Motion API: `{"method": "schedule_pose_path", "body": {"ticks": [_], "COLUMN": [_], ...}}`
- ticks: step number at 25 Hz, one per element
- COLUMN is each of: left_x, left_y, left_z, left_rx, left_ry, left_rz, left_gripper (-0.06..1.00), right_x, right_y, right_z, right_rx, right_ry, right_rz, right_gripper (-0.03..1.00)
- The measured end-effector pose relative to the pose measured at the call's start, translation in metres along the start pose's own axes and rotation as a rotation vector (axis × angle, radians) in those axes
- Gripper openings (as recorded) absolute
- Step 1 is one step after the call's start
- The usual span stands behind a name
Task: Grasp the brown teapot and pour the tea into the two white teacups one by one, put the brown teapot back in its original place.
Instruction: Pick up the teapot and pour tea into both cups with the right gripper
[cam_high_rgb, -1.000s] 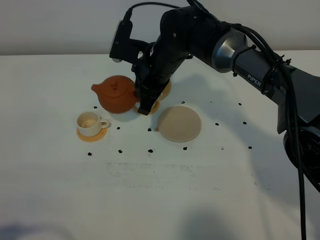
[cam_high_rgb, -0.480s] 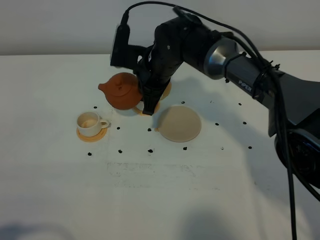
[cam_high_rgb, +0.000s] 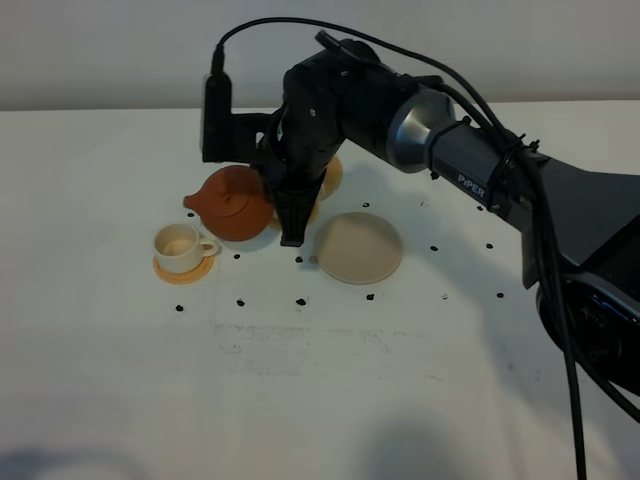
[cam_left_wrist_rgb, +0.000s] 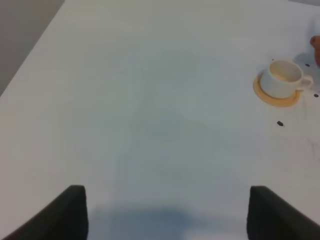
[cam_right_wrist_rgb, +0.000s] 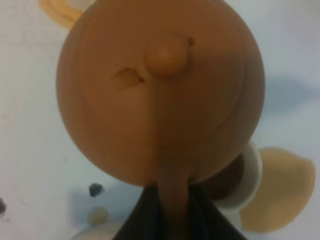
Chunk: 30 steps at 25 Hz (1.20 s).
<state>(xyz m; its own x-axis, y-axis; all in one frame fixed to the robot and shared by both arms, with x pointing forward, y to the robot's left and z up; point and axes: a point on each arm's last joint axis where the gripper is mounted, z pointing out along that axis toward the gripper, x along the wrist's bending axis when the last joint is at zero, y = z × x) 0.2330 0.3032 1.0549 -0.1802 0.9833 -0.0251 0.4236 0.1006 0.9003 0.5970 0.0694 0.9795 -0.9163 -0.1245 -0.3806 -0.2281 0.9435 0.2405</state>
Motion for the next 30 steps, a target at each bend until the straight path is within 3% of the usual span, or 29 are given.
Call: {"method": "schedule_pose_path", "body": {"ticks": [21,30], "left_x": [0.0,0.0], "left_y": [0.0,0.0], "left_z": [0.0,0.0], "left_rx": [0.0,0.0], "left_ry": [0.0,0.0], "left_rz": [0.0,0.0], "left_gripper": [0.67,0.67], "right_x": [-0.006,0.004], "right_y": [-0.006,0.01], "right_z": [0.009,0.008], "right_rx": [0.09,0.103], "right_ry": [-0.097,-0.116], "right_rz": [-0.109,-0.185], "right_gripper": [0.09,0.09]}}
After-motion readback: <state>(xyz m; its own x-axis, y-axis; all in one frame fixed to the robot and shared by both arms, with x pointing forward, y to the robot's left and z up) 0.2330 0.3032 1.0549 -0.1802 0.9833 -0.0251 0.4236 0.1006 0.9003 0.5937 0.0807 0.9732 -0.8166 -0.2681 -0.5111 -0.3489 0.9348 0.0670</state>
